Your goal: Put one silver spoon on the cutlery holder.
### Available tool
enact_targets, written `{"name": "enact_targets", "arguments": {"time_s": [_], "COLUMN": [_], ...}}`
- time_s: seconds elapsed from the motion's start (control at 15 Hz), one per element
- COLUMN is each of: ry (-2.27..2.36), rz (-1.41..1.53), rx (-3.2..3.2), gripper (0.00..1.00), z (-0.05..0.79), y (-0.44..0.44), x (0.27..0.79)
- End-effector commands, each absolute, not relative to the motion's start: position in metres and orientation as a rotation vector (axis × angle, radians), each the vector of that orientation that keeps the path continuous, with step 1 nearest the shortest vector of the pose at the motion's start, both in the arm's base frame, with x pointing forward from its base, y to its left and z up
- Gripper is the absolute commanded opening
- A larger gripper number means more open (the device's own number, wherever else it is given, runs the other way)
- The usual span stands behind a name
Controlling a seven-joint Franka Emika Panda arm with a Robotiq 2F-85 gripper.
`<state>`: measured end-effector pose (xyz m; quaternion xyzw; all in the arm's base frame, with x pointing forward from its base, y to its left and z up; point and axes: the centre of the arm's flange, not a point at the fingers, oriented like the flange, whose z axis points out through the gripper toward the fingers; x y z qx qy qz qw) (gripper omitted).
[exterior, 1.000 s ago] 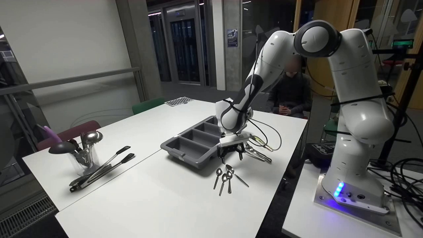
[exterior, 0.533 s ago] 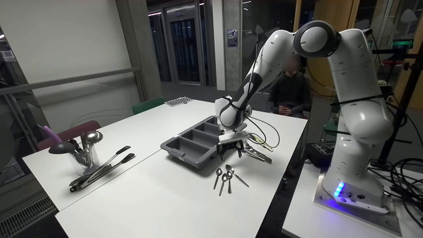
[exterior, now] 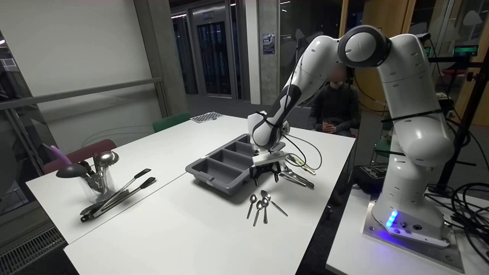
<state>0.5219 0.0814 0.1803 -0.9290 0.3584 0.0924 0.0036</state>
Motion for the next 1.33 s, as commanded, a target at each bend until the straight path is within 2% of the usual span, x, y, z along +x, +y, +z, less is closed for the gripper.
{"name": "enact_targets", "arguments": {"time_s": [0.0,1.27], "ry": [1.085,1.092], "rz": [0.346,0.463], "rx": [-2.898,-2.875], "gripper": [1.0,1.0], "z": [0.179,0.146], "y": [0.076,0.087], "x": [0.534,0.528]}}
